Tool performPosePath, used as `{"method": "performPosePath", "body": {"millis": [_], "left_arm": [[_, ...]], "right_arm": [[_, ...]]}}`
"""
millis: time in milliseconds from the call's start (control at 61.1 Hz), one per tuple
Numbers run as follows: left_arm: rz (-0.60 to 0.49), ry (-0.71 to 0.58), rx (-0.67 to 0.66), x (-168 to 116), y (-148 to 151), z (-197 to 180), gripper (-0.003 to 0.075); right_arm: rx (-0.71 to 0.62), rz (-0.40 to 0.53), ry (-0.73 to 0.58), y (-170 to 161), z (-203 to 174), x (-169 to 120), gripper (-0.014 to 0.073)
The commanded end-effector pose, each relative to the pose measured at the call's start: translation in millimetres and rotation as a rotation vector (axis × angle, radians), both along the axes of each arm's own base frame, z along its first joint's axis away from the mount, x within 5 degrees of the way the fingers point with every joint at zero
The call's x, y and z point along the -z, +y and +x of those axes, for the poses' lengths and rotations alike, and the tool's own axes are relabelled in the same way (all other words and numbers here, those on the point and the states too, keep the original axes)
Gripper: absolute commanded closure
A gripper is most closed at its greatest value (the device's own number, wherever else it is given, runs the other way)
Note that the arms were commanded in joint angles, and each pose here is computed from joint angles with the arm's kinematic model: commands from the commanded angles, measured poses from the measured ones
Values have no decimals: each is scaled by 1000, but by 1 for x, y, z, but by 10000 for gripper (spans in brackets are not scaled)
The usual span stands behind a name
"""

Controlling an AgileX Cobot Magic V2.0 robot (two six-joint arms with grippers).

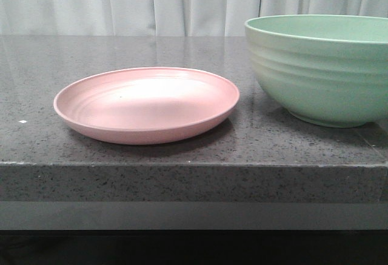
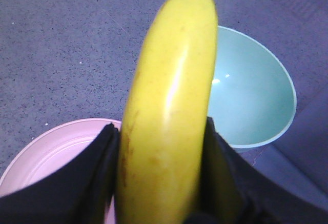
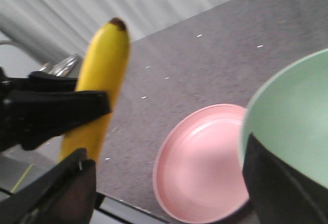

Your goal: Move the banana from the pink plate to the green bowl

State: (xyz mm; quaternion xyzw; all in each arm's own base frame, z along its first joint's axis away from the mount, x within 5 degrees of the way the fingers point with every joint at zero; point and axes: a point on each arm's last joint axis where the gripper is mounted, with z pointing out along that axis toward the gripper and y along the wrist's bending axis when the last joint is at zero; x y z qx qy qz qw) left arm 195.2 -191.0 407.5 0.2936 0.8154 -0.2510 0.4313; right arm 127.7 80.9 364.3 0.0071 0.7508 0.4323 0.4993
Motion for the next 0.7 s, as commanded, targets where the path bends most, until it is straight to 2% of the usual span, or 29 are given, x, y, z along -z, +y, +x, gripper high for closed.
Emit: {"method": "performPosePath", "body": {"millis": [0, 360, 688], "left_arm": [[-108, -86, -4, -25, 3, -6, 711], [-108, -86, -4, -25, 3, -6, 711], [-108, -86, -4, -25, 3, -6, 711]], "right_arm": [[-19, 66, -50, 12, 14, -22, -6], [-156, 119, -33, 56, 72, -43, -6], [-279, 124, 1, 82, 102, -46, -2]]}}
